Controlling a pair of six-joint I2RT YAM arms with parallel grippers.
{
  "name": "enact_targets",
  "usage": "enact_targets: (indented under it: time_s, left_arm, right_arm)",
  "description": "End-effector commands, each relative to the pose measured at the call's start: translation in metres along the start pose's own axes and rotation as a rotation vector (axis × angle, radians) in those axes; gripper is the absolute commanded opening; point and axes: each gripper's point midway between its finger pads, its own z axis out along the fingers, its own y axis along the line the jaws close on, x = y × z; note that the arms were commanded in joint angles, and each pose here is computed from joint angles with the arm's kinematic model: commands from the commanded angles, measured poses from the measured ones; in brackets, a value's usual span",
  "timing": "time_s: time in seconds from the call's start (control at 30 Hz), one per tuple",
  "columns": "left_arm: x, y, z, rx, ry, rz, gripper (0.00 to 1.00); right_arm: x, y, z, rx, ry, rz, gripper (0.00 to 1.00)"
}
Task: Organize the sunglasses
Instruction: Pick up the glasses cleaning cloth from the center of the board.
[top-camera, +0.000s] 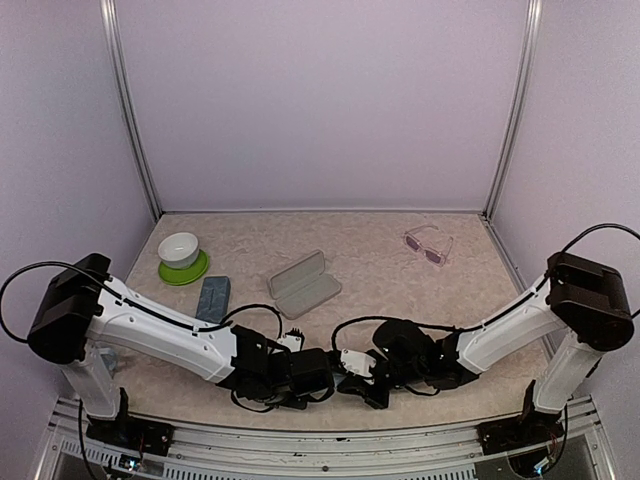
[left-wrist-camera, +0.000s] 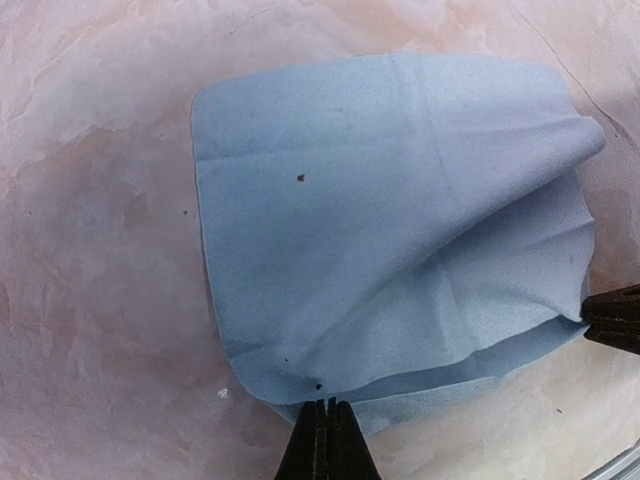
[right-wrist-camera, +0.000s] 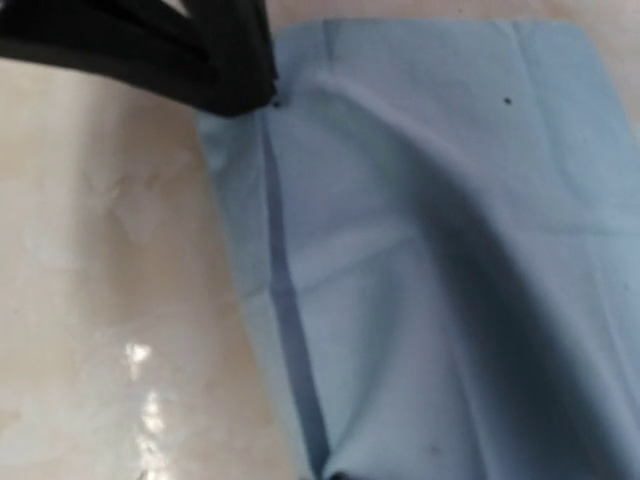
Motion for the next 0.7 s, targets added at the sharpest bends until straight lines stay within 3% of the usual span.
enact_targets:
  time_s: [0.0, 0.67]
  left_arm:
    - [-0.005, -0.006, -0.012, 0.037, -0.007, 0.002, 0.00]
    - [0.007, -0.036, -0.027, 0.065, 0.092, 0.010, 0.00]
  right_arm:
    - [0.009, 0.002, -0.007, 0.020, 0.033, 0.019, 0.00]
    - [0.015, 0.026, -0.048, -0.003, 0.050, 0.130, 0.00]
